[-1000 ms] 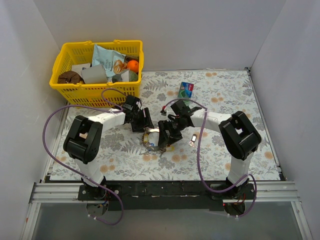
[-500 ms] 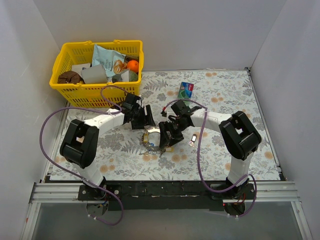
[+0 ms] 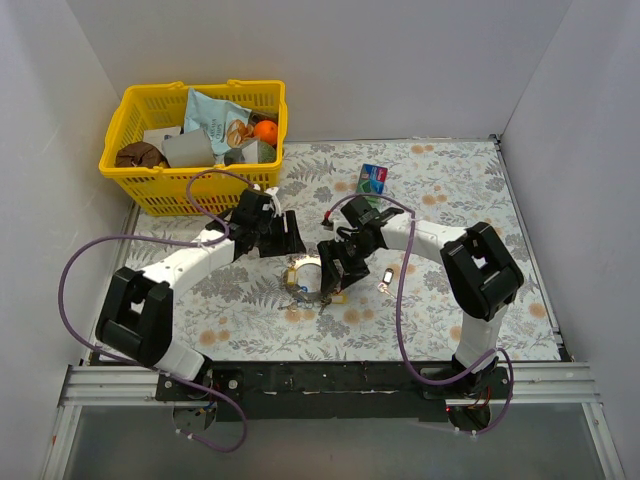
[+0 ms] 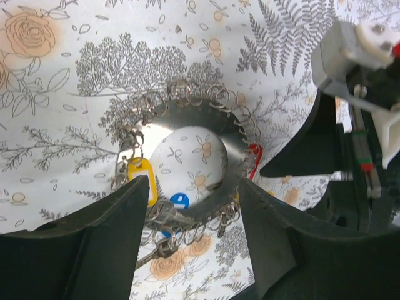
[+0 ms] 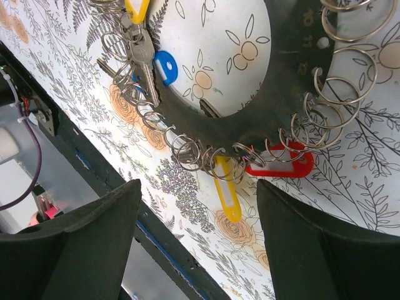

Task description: Put the keys on the keyring

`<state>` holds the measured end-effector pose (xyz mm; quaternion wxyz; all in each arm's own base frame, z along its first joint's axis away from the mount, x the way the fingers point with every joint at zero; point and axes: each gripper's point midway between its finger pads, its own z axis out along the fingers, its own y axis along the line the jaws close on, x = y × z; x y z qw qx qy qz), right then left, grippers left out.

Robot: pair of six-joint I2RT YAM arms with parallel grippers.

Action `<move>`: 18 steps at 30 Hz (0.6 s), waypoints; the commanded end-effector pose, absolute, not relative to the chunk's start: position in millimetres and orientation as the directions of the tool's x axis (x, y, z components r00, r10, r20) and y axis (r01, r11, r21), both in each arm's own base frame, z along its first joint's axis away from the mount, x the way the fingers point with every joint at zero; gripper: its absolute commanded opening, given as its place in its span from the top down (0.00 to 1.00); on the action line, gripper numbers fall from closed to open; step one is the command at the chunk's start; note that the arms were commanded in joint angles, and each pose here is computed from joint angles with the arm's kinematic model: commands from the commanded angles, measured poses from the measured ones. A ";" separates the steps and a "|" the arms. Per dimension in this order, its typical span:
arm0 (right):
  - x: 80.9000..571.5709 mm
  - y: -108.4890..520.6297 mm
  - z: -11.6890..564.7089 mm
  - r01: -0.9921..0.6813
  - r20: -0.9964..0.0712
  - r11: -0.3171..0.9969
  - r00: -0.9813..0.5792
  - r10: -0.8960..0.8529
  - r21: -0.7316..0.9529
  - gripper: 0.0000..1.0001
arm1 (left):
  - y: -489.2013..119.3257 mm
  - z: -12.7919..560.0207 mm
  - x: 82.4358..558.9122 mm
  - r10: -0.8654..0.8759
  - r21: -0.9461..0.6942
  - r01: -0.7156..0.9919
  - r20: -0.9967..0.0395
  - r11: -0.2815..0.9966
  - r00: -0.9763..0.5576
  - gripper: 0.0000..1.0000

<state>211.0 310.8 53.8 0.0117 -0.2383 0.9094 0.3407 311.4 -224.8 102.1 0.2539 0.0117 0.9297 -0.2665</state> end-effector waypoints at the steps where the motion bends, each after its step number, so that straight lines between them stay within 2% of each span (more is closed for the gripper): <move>1: 218.5 314.6 78.2 -0.489 -0.252 0.630 -0.866 -0.431 0.603 0.18 | -219.1 117.5 296.0 -0.090 -0.481 0.207 -0.525 0.852 -0.846 0.43; 11: 221.1 312.3 85.2 -0.505 -0.277 0.638 -0.860 -0.428 0.582 0.18 | -217.3 111.6 263.0 -0.080 -0.476 0.194 -0.496 0.858 -0.864 0.48; 18: 219.7 310.5 88.5 -0.507 -0.287 0.638 -0.860 -0.422 0.580 0.18 | -213.8 94.8 233.4 -0.079 -0.464 0.144 -0.428 0.874 -0.900 0.50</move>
